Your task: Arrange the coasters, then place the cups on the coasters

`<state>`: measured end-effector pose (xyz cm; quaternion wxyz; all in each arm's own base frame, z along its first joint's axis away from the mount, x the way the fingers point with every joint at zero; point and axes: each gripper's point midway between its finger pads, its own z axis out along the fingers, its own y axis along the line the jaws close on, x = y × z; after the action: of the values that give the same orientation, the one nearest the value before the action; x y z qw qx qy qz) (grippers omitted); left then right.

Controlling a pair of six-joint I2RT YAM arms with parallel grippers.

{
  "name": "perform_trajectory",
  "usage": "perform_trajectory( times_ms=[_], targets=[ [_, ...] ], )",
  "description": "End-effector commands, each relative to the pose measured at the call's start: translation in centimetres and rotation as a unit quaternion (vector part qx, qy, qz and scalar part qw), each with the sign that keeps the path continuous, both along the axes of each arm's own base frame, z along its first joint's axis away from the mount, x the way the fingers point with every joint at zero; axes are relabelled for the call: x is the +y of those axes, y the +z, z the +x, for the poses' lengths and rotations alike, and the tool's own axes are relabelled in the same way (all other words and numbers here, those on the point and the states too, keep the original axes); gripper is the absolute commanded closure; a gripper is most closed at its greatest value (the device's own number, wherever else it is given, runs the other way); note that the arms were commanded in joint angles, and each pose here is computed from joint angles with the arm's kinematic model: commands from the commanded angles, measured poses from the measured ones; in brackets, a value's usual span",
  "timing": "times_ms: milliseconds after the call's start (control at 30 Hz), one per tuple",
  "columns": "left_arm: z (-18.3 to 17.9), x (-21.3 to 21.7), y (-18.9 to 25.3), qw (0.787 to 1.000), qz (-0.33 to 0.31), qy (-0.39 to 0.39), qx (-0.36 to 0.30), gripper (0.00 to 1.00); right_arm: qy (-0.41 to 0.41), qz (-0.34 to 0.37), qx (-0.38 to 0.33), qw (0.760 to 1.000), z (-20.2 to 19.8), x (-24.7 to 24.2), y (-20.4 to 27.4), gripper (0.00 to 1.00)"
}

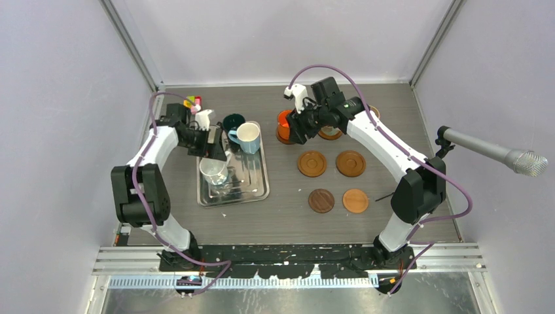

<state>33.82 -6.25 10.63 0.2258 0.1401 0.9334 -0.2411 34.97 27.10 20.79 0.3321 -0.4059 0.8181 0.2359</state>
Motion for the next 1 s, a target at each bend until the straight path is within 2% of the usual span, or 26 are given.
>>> perform_trajectory(
  times_ms=[0,267,400,533,700,833,967],
  targets=[
    [-1.5,-2.5,0.5,0.998,-0.013,-0.061,-0.015,0.1,0.01,0.019,-0.028,0.999,0.2,0.4,2.0,0.41],
    [-4.3,-7.1,0.8,0.986,-0.005,-0.164,-0.025,0.11,0.027,0.024,-0.011,0.999,-0.4,1.3,1.1,0.4],
    [-3.9,-7.1,3.7,0.985,0.0,-0.157,-0.066,0.03,0.049,0.022,-0.006,0.999,-1.0,3.0,0.3,0.4],
    [-2.0,-4.6,8.4,0.988,-0.004,-0.088,-0.124,0.0,0.086,0.005,-0.005,0.996,-2.0,5.4,-1.3,0.4],
    [0.0,2.0,13.3,0.984,-0.014,0.059,-0.167,0.0,0.146,-0.024,-0.01,0.989,-3.8,9.6,-3.7,0.4],
    [-0.2,4.8,14.2,0.978,0.017,0.115,-0.175,0.0,0.206,-0.055,-0.024,0.977,-5.4,12.7,-5.7,0.4],
    [-0.3,8.1,13.7,0.965,0.081,0.186,-0.166,0.0,0.246,-0.079,-0.039,0.965,-6.2,14.9,-7.6,0.4]
  ],
)
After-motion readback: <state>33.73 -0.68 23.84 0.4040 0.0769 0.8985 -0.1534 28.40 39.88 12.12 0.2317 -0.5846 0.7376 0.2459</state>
